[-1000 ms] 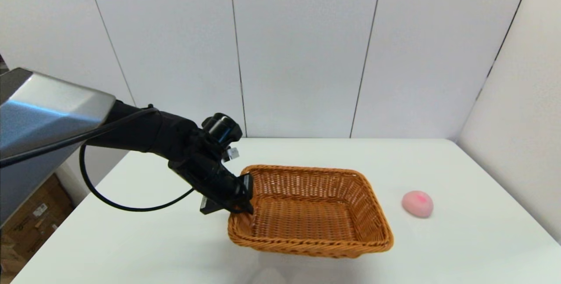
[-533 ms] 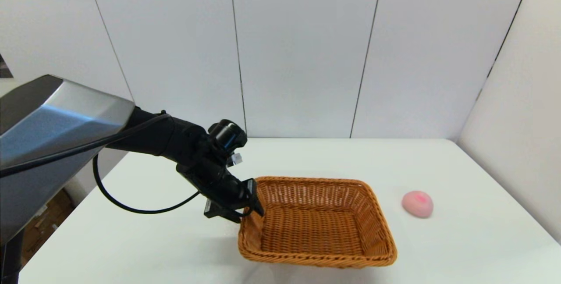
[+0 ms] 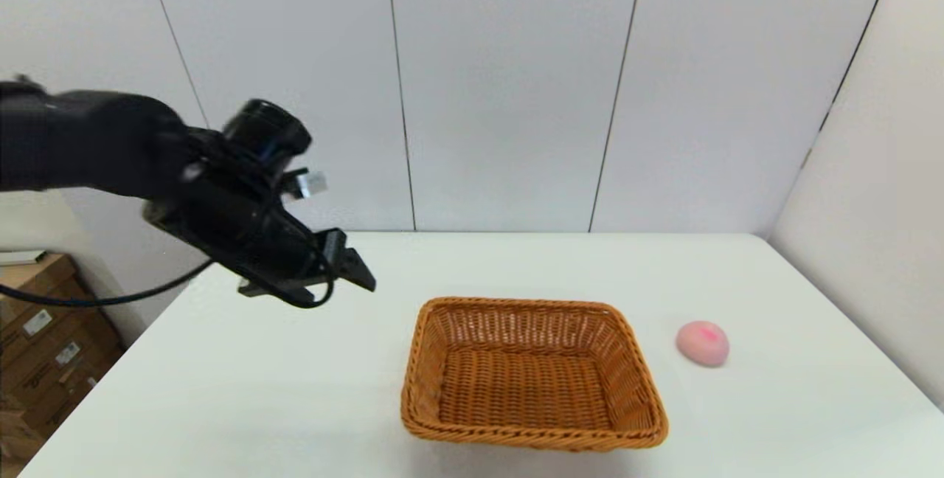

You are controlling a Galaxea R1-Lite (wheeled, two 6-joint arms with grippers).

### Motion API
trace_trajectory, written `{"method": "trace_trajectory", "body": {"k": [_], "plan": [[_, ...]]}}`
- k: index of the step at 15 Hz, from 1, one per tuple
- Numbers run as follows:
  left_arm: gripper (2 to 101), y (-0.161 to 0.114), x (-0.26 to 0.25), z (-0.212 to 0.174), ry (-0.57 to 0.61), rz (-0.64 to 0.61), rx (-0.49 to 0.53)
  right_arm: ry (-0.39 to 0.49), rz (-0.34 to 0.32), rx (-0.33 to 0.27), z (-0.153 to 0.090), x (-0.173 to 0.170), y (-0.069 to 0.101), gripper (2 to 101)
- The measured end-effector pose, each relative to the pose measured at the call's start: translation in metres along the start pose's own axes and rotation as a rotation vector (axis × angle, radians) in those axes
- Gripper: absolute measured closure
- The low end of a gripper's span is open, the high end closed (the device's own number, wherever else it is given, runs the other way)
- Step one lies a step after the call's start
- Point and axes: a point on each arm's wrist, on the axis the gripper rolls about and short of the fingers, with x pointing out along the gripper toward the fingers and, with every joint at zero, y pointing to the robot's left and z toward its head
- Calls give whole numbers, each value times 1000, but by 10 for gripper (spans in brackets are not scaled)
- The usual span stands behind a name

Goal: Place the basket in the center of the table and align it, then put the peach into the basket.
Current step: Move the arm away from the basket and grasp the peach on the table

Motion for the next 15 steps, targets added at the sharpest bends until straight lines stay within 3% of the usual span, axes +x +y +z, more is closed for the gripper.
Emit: {"method": "trace_trajectory", "body": {"k": [3,7,10,15], "plan": [[156,13,-78,-39,-112,60,7,0,1,0,0,0,0,52],[116,37,-147,-131,-311,182,-23,-1,1,2,0,0,0,52],[97,58,-165,-204,-443,259,-38,-2,0,2,0,0,0,52],[76,85,-150,-301,-618,408,-1,-1,1,2,0,0,0,52]]}}
